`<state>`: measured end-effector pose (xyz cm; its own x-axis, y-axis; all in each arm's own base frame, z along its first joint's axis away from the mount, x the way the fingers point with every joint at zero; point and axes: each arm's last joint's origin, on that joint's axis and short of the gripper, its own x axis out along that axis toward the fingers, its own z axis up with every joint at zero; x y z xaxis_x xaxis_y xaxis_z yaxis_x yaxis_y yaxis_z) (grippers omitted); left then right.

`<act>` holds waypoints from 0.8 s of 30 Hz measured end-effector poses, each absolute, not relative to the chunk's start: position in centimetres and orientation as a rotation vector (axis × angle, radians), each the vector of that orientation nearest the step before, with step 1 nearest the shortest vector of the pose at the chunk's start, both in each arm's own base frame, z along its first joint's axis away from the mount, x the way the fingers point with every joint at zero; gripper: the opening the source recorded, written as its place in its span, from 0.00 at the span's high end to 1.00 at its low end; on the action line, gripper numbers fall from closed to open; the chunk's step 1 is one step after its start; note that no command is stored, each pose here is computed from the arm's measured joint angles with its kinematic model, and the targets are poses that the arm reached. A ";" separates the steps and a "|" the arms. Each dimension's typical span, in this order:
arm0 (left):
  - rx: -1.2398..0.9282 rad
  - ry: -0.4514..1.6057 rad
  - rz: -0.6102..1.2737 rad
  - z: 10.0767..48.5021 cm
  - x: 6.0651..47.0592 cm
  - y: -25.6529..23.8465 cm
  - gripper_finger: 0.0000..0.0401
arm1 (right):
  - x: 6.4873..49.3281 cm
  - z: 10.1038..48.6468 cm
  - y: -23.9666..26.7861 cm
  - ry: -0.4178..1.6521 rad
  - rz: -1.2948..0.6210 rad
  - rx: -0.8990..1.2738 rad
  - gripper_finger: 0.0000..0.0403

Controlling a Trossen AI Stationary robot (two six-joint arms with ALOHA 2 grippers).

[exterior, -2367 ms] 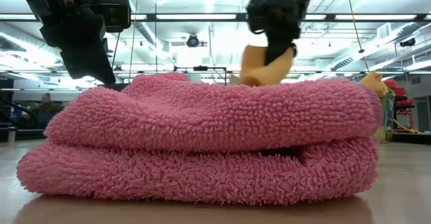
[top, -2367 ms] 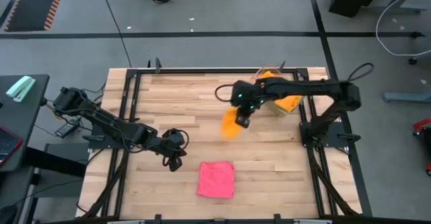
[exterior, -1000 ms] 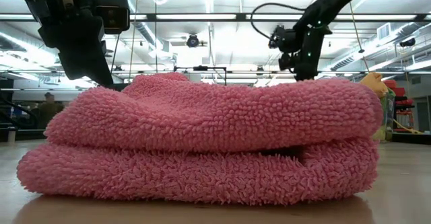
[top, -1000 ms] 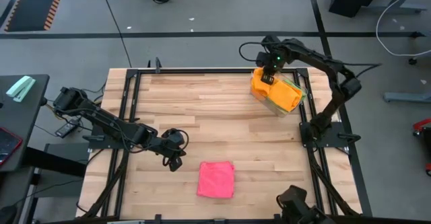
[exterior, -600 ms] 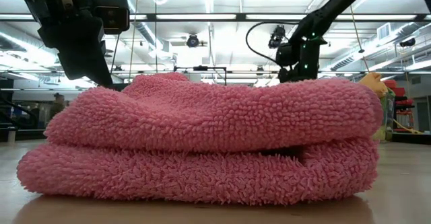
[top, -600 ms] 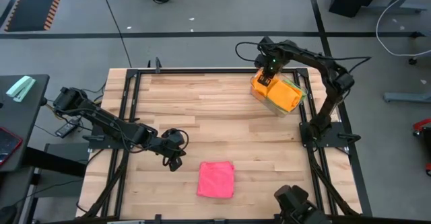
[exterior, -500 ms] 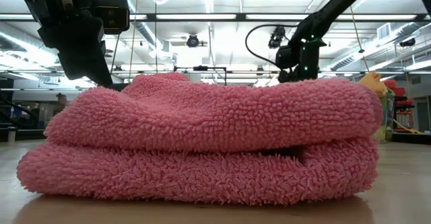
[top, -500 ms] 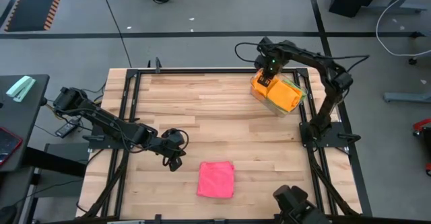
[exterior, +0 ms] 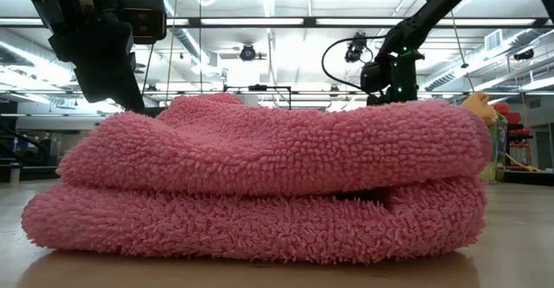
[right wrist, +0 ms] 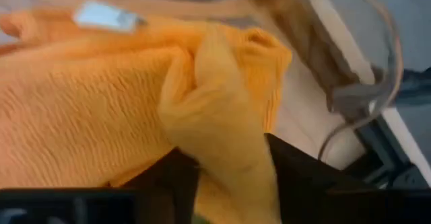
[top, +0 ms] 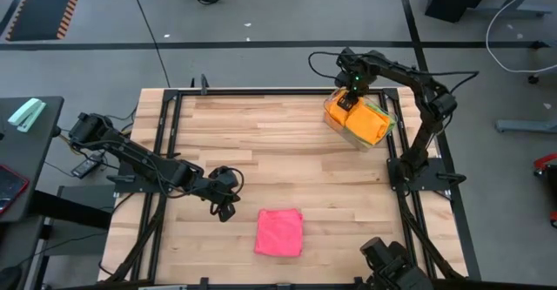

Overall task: Fold microfiber towels
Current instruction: Put the orange towel into the transparent bin, then put the stacked pink towels into the transparent bin

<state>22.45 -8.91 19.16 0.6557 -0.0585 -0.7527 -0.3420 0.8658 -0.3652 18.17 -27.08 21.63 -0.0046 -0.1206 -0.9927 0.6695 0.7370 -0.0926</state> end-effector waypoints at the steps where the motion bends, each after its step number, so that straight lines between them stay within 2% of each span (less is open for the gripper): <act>1: -0.514 0.849 0.169 19.2 22.5 -8.9 0.97 | 18.1 21.7 -27.1 1.455 -0.662 0.483 0.59; 7: -0.524 0.825 0.157 19.3 22.6 -9.0 0.95 | 17.6 23.9 -26.8 1.424 -0.697 0.419 0.43; 10: -0.529 0.817 0.153 19.4 22.7 -9.0 0.91 | 17.6 26.7 -26.8 1.353 -0.756 0.355 0.39; 12: -0.531 0.812 0.151 19.4 22.8 -9.0 0.90 | 17.6 28.9 -26.2 1.259 -0.729 0.337 0.38; 17: -0.532 0.807 0.147 19.5 22.8 -9.1 0.87 | 19.0 32.4 -22.2 1.007 -0.457 0.387 0.38; 24: -0.521 0.810 0.145 19.5 22.8 -9.1 0.87 | 22.3 32.5 -15.0 0.953 -0.143 0.485 0.40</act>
<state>22.77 -9.05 19.46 0.6874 -0.0720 -0.7227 -0.3179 0.8648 -0.3886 22.30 -15.02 32.54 0.5789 0.0925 -0.8101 0.3266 0.8841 0.3343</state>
